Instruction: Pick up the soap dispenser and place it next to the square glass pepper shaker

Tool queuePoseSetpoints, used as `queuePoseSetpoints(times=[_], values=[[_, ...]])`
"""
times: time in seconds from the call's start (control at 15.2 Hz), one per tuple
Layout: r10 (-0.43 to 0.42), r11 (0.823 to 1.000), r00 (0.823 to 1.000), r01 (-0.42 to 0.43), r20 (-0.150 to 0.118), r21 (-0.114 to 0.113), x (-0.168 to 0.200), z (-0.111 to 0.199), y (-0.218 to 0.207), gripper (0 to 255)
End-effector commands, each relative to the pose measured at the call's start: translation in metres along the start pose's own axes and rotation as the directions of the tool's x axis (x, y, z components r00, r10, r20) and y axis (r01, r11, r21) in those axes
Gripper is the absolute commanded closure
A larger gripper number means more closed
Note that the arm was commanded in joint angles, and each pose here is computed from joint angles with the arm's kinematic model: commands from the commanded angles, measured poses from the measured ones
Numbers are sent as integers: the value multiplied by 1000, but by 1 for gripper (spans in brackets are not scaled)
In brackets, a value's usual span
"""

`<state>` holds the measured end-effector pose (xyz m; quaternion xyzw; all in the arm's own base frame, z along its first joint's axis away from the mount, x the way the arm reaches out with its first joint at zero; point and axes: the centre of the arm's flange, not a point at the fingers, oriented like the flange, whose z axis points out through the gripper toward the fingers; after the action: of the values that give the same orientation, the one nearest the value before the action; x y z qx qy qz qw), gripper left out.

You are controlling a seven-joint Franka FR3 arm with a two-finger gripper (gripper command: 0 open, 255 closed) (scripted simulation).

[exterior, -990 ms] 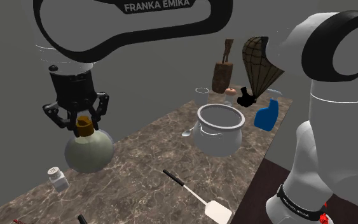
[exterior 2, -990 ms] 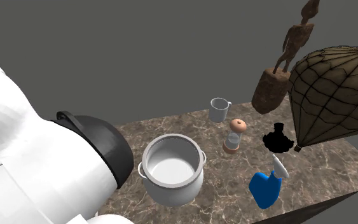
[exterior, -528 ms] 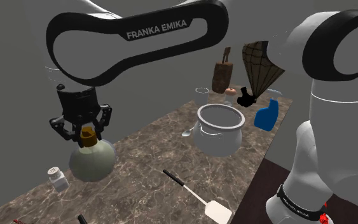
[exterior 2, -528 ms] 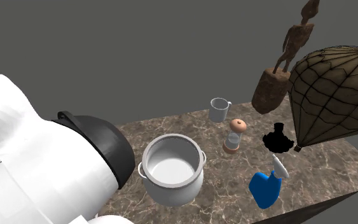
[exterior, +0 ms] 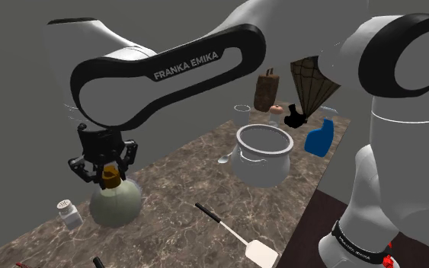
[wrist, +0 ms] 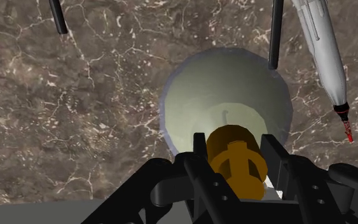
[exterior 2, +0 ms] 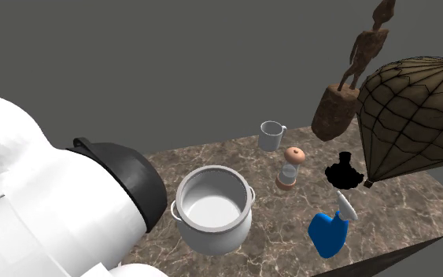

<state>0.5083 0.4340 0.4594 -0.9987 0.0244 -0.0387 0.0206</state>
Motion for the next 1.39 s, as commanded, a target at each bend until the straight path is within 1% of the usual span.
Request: queuePoseSetpoints(times=[0.0,0.66,1.19,1.25,1.32], values=[[0,1000,1000,0,-1,1,-1,9,0,255],[0,1000,1000,0,-1,1,-5,64,2,255],[0,1000,1000,0,-1,1,-5,64,2,255],[0,1000,1000,0,-1,1,-5,64,2,0],[0,1000,1000,0,-1,1,-5,64,2,0]])
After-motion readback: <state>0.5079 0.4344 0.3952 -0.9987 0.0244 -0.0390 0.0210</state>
